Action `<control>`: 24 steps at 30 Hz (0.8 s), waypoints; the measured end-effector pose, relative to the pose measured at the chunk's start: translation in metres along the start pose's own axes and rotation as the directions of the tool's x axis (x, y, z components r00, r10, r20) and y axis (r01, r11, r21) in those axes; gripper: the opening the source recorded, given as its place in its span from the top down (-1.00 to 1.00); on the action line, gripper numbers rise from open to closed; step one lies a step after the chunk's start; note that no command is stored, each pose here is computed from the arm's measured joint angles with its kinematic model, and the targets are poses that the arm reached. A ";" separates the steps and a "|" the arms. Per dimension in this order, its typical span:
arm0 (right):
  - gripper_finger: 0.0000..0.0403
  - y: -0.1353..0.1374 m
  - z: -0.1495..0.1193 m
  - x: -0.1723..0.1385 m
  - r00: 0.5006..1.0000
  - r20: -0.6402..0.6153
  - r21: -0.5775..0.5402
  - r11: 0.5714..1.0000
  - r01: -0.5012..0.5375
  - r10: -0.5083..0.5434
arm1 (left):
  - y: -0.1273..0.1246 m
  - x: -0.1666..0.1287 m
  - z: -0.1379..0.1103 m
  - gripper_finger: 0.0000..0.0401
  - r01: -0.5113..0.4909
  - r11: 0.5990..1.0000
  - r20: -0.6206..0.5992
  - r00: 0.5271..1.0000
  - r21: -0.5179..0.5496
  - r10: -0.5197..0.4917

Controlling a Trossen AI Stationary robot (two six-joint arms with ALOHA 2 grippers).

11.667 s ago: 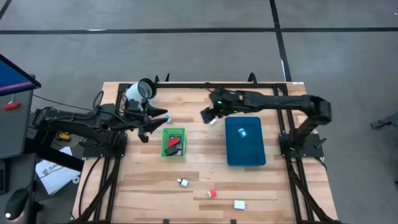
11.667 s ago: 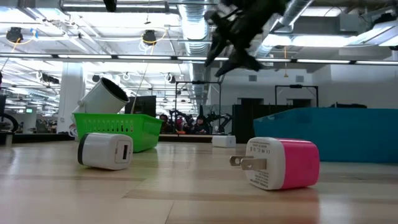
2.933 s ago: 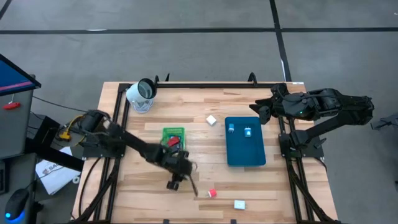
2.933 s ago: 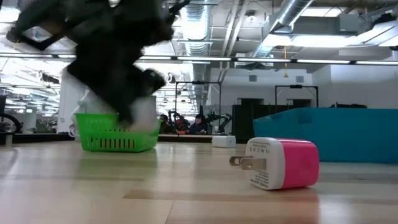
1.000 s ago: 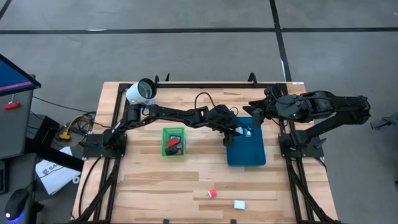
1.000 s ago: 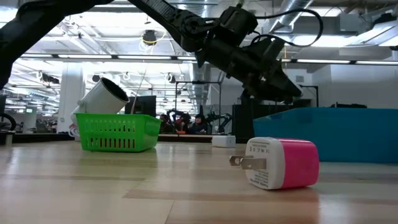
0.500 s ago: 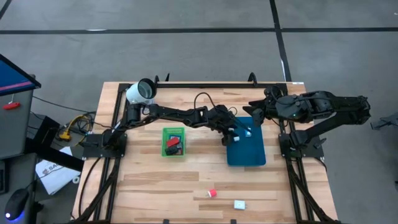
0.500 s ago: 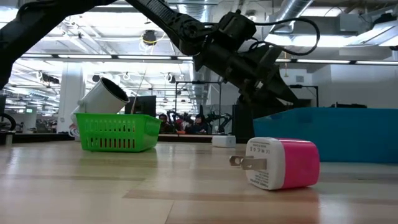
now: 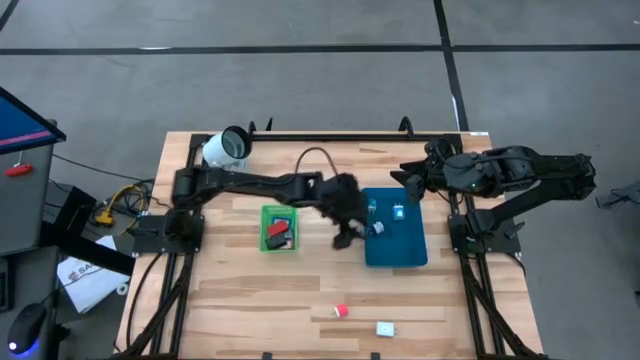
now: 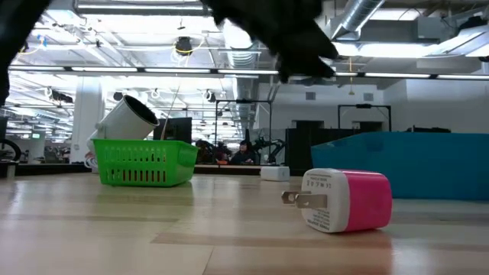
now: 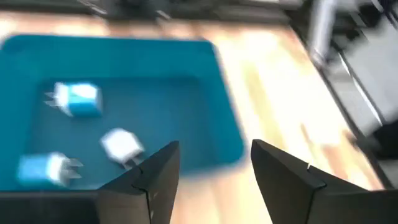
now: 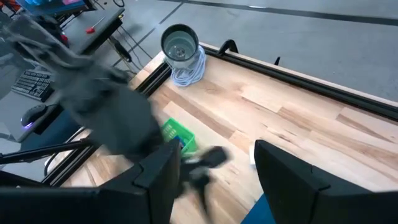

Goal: Pick & Place Office items
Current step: Put the pink charger adapter into the blue bin

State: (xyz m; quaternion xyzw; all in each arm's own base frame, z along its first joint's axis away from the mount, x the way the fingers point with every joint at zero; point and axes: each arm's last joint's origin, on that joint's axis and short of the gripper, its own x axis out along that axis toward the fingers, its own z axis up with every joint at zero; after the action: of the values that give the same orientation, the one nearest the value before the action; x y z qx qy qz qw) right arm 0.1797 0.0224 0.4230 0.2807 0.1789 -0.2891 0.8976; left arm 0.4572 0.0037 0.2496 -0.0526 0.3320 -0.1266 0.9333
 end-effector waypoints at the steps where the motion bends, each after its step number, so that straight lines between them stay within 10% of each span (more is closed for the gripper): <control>1: 0.01 0.000 0.000 0.000 1.000 -0.002 -0.002 1.000 -0.003 0.003 | -0.012 -0.008 -0.002 0.04 0.016 1.000 -0.029 0.999 0.025 -0.016; 11: 0.01 0.001 -0.002 -0.001 1.000 -0.005 0.001 1.000 -0.010 0.010 | -0.097 -0.062 -0.059 0.03 -0.008 1.000 -0.125 0.992 0.029 0.011; 24: 0.01 0.007 -0.007 0.001 1.000 -0.023 0.012 1.000 -0.012 0.013 | -0.187 -0.040 -0.098 0.03 -0.070 0.995 0.028 0.997 -0.067 0.072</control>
State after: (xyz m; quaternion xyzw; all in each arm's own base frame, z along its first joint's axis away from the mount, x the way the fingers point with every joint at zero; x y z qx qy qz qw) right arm 0.1842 0.0310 0.4196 0.2904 0.1859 -0.2812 0.8955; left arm 0.3277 -0.1672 0.2316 -0.0735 0.3233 -0.0816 0.9399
